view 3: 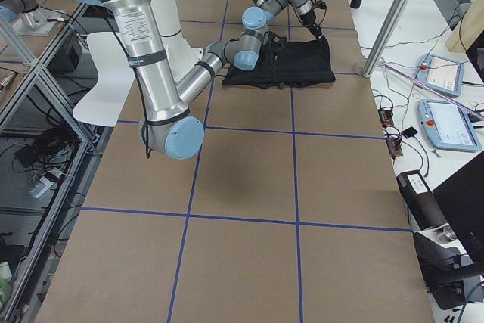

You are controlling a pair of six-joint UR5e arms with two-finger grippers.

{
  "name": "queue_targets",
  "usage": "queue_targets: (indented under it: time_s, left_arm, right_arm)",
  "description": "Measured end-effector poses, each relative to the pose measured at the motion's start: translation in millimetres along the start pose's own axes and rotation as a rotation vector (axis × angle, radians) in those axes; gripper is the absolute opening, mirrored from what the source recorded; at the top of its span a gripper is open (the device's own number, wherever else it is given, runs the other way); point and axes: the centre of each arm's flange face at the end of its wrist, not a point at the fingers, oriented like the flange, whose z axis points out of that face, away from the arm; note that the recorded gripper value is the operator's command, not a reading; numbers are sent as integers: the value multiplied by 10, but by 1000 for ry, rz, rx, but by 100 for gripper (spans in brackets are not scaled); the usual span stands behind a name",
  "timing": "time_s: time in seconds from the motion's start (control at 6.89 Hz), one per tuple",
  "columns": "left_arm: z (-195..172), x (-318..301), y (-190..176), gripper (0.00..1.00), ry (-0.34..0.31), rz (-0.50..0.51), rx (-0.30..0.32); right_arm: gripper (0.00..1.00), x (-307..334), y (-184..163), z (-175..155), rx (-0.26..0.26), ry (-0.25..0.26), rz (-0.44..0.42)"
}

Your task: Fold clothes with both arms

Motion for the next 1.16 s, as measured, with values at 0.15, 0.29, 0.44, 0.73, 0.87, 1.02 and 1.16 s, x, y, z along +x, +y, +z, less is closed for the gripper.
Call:
queue_targets:
  time_s: [0.15, 0.29, 0.44, 0.73, 0.87, 1.02, 1.16]
  left_arm:
    - [-122, 123, 11, 100, 34, 2, 4]
    - [-263, 209, 32, 100, 67, 4, 5]
    - [-361, 210, 52, 100, 85, 7, 5]
    - [-497, 196, 69, 100, 108, 11, 7]
    - [-536, 210, 74, 100, 116, 13, 5]
    - [-563, 213, 77, 100, 121, 14, 0]
    - [-619, 130, 96, 100, 123, 16, -22]
  right_arm:
    - [100, -80, 17, -34, 28, -27, -48]
    - [100, -156, 37, -135, 63, -73, -83]
    - [100, -211, 56, -260, 100, -117, -104]
    - [100, -283, 89, -405, 133, -159, -121]
    - [100, -297, 117, -397, 130, -162, -127]
    - [100, -263, 184, -306, 119, -148, -131]
    - [100, -211, 342, -130, 117, -129, -138]
